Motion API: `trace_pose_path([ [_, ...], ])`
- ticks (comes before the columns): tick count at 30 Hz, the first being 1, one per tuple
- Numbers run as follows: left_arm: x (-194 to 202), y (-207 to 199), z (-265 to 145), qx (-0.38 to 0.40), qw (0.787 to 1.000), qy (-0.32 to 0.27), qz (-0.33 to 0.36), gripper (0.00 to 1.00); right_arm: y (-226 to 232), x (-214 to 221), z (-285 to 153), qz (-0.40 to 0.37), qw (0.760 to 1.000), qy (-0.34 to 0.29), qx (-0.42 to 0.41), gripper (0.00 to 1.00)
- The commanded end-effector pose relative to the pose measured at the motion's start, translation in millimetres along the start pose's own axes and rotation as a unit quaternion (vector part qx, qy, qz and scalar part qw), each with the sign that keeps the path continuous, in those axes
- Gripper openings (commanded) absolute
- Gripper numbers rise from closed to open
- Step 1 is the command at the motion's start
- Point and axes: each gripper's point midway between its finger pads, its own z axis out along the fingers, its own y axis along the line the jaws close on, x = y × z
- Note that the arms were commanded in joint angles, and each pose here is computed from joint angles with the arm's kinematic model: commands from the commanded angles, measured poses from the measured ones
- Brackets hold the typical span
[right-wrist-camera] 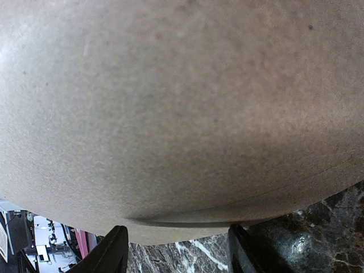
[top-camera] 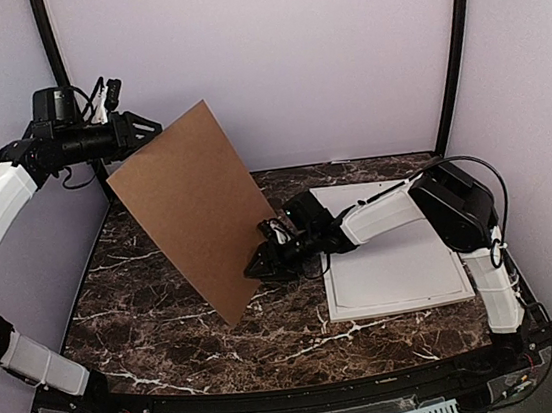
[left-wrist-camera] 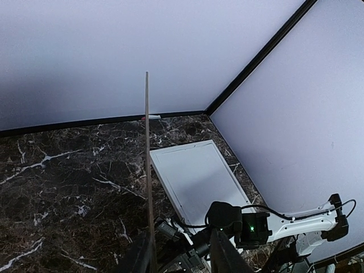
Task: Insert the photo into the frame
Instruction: Pick up the backboard from the center of the board.
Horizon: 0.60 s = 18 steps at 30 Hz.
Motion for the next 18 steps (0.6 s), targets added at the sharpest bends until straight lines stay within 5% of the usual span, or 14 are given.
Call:
trace_pose_path([
  [1,65,17,13,-0.021,0.99,0.126,-0.067,0.36,-8,7,9,0.002,1.0,0.008,-0.003,0.59],
  [18,62,-12,10,0.052,0.986,0.13,-0.088,0.43,-4,8,7,-0.009,1.0,0.0,-0.027,0.6],
])
